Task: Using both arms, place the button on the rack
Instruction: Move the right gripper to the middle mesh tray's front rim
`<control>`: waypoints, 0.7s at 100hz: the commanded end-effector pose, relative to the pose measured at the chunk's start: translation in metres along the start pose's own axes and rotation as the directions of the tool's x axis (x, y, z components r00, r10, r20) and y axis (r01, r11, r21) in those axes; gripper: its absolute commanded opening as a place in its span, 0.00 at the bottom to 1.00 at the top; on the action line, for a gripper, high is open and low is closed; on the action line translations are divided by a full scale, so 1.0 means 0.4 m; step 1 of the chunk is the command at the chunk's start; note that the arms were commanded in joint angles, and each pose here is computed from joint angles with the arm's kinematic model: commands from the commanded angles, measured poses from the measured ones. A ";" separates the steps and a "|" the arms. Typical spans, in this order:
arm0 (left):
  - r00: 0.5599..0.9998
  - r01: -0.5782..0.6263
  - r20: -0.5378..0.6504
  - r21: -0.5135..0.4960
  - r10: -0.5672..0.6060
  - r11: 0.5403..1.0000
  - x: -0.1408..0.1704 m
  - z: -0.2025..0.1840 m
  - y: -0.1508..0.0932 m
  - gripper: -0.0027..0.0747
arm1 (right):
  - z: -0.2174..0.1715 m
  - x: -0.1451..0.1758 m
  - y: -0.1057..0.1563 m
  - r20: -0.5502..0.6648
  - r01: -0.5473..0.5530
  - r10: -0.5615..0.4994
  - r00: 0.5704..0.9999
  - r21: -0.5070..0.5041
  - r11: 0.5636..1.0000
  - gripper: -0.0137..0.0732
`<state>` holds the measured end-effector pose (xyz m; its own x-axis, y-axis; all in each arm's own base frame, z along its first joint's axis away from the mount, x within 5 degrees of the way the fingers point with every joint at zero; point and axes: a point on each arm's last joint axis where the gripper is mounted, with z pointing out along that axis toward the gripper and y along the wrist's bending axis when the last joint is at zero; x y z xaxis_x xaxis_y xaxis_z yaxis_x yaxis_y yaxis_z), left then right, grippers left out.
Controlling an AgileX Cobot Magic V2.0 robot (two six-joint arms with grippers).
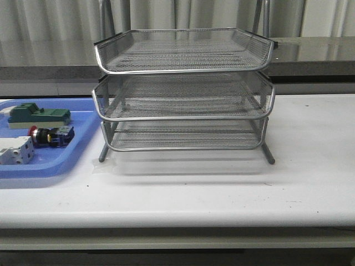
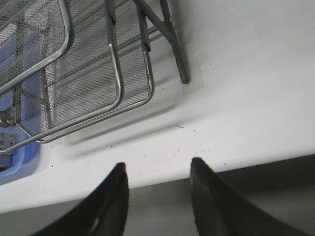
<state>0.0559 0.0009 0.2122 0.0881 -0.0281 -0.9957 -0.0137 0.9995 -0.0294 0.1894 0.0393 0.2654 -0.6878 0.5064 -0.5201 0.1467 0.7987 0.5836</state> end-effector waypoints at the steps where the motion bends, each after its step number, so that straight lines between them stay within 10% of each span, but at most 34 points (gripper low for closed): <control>1: 0.996 0.016 0.088 0.008 -0.017 1.000 0.003 -0.005 -0.001 0.01 | 0.012 -0.037 0.022 0.073 -0.026 0.030 0.997 -0.054 0.998 0.58; 70: 0.996 0.016 0.088 0.008 -0.017 1.000 0.003 -0.005 -0.001 0.01 | 0.255 -0.054 0.033 -0.084 -0.108 0.085 0.993 -0.333 0.937 0.58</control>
<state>0.0559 0.0009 0.2122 0.0881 -0.0281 -0.9957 -0.0137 0.9995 -0.0294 0.2671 0.0644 0.2042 -0.7435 0.5195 -0.4211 0.0473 0.6689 0.7418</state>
